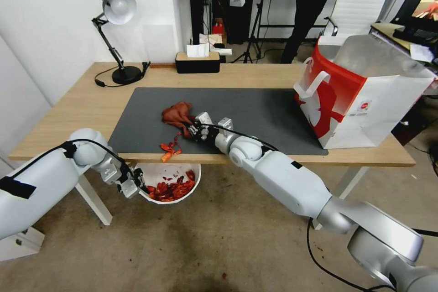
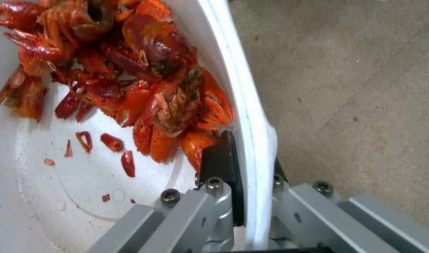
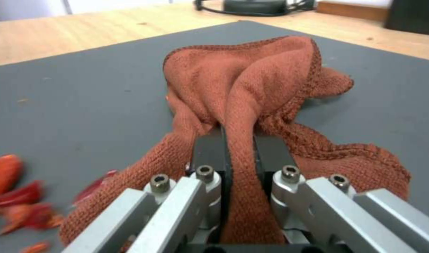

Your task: Sweep shrimp from table into container with towel, then put container into takeout bag.

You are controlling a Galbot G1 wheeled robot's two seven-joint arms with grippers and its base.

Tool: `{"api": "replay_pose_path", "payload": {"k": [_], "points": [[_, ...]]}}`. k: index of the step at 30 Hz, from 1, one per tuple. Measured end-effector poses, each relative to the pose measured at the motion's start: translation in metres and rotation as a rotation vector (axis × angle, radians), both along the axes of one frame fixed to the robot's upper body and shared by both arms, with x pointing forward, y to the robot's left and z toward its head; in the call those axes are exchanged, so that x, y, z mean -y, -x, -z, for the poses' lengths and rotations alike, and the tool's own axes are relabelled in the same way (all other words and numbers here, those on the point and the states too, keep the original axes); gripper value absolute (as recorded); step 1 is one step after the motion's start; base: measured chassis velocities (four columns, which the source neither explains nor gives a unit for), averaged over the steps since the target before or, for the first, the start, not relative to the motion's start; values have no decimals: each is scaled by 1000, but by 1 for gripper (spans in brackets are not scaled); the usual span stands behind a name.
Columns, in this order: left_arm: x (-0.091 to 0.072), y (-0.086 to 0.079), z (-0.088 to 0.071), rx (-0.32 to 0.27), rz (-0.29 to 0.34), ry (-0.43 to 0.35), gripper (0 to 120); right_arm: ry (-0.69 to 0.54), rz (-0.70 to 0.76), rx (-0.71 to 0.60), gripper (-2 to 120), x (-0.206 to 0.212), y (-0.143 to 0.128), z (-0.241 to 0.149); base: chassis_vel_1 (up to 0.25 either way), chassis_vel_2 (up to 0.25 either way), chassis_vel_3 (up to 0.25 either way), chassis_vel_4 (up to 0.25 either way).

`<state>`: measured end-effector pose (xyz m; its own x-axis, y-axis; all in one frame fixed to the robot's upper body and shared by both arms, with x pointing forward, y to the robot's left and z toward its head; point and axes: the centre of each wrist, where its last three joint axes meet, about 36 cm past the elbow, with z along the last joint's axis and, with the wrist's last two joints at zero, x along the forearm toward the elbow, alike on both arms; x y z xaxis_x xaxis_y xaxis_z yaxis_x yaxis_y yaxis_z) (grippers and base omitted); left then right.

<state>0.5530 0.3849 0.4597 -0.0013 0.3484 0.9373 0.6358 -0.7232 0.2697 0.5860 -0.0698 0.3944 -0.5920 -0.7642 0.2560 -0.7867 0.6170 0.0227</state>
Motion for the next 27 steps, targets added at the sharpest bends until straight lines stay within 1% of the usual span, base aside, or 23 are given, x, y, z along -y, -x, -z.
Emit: {"api": "replay_pose_path", "payload": {"k": [4, 8, 10, 11, 13, 14, 16, 17, 19, 20, 27], "points": [[-2, 1, -1, 2, -3, 1, 0, -1, -54, -2, 7, 6, 9, 0, 0, 0, 0, 0], [-4, 1, -1, 3, -6, 0, 0, -4, -77, -5, 7, 8, 17, 2, 0, 0, 0, 0], [-6, 2, -2, 3, -9, -3, 0, -13, -99, -9, 7, 11, 27, 5, 0, 0, 0, 0], [-6, 2, -2, 3, -9, -3, 0, -13, -99, -9, 7, 11, 27, 5, 0, 0, 0, 0], [-7, 3, -2, 3, -10, -4, 0, -21, -124, -15, 7, 9, 40, 9, 0, 0, 0, 0], [-7, 3, -2, 3, -10, -4, 0, -21, -124, -15, 7, 9, 40, 9, 0, 0, 0, 0], [-8, 3, -2, 3, -10, -3, 0, -26, -148, -21, 7, 6, 52, 11, 0, 0, 0, 0], [-8, 3, -2, 3, -10, -3, 0, -26, -148, -21, 7, 6, 52, 11, 0, 0, 0, 0], [-8, 2, -3, 4, -11, -3, 0, -31, -169, -23, 7, 3, 63, 13, 0, 0, 0, 0], [-8, 2, -3, 4, -11, -3, 0, -31, -169, -23, 7, 3, 63, 13, 0, 0, 0, 0], [-12, 1, -6, 9, -18, -3, 0, -34, -217, -27, 7, 2, 92, 16, 0, 0, 0, 0]]}}
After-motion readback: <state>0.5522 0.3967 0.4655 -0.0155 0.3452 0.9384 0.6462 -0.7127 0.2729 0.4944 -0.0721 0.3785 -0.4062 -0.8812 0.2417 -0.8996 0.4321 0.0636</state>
